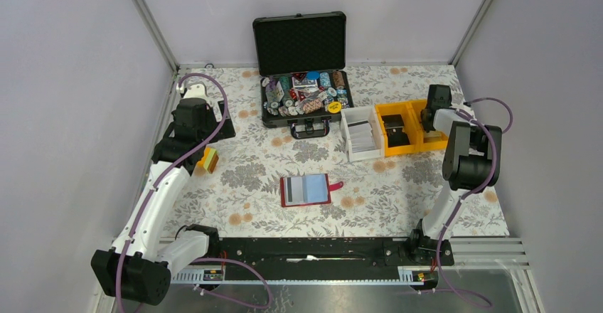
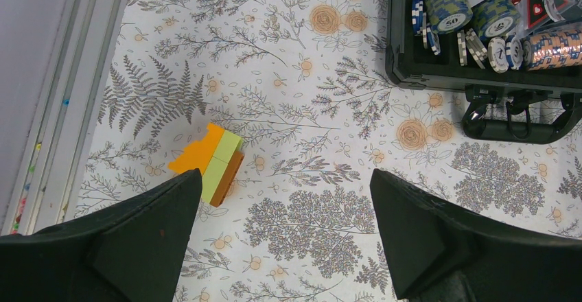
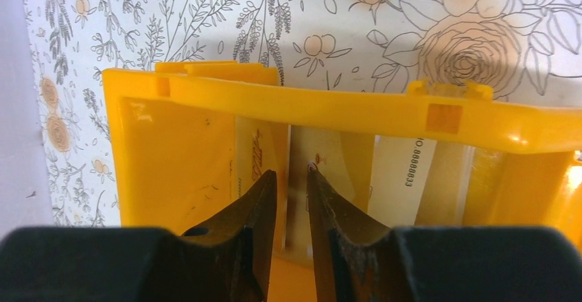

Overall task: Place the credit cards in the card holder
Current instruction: Pick up the credit card from the storage box.

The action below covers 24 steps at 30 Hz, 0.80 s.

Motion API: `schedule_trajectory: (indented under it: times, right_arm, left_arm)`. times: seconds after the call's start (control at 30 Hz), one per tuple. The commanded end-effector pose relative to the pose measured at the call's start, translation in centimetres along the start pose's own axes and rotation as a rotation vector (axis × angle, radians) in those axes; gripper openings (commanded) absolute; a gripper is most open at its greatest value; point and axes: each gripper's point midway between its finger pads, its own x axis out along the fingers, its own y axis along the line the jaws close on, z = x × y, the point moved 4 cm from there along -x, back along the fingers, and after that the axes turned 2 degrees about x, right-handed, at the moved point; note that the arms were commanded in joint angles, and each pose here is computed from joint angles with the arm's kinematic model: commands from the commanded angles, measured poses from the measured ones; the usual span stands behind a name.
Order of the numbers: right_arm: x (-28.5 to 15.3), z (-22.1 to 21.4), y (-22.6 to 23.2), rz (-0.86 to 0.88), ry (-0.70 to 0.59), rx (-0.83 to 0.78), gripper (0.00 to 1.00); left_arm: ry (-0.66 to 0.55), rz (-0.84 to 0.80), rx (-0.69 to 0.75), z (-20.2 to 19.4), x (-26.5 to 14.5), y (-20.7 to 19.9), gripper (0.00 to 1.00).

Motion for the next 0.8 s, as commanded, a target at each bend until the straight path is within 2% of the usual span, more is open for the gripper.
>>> schedule_trajectory:
  times: [0.0,0.13,0.33,0.53,0.77]
  right_arm:
    - [1.0,-0.5,-0.1,-0.005,0.008,0.042,0.3]
    - [1.3,-0.5,0.6,0.018,0.009,0.062,0.26]
    - [0.9,-0.1,1.4,0.039,0.003,0.08,0.01]
    - [-1.7,1.9,0.4,0.051,-0.075,0.141,0.0]
    - [-5.3,4.9,-0.3,0.058,-0.179,0.139,0.0]
  left_arm:
    - [-0.048,0.012,0.005,0.8,0.1,0.1,0.99]
    - [-0.045,0.012,0.005,0.8,0.1,0.1,0.99]
    - [-0.039,0.007,0.005,0.7,0.3,0.0,0.99]
    - [-0.04,0.0,0.003,0.7,0.2,-0.1,0.99]
    - [-0.051,-0.013,-0.003,0.8,-0.1,-0.2,0.99]
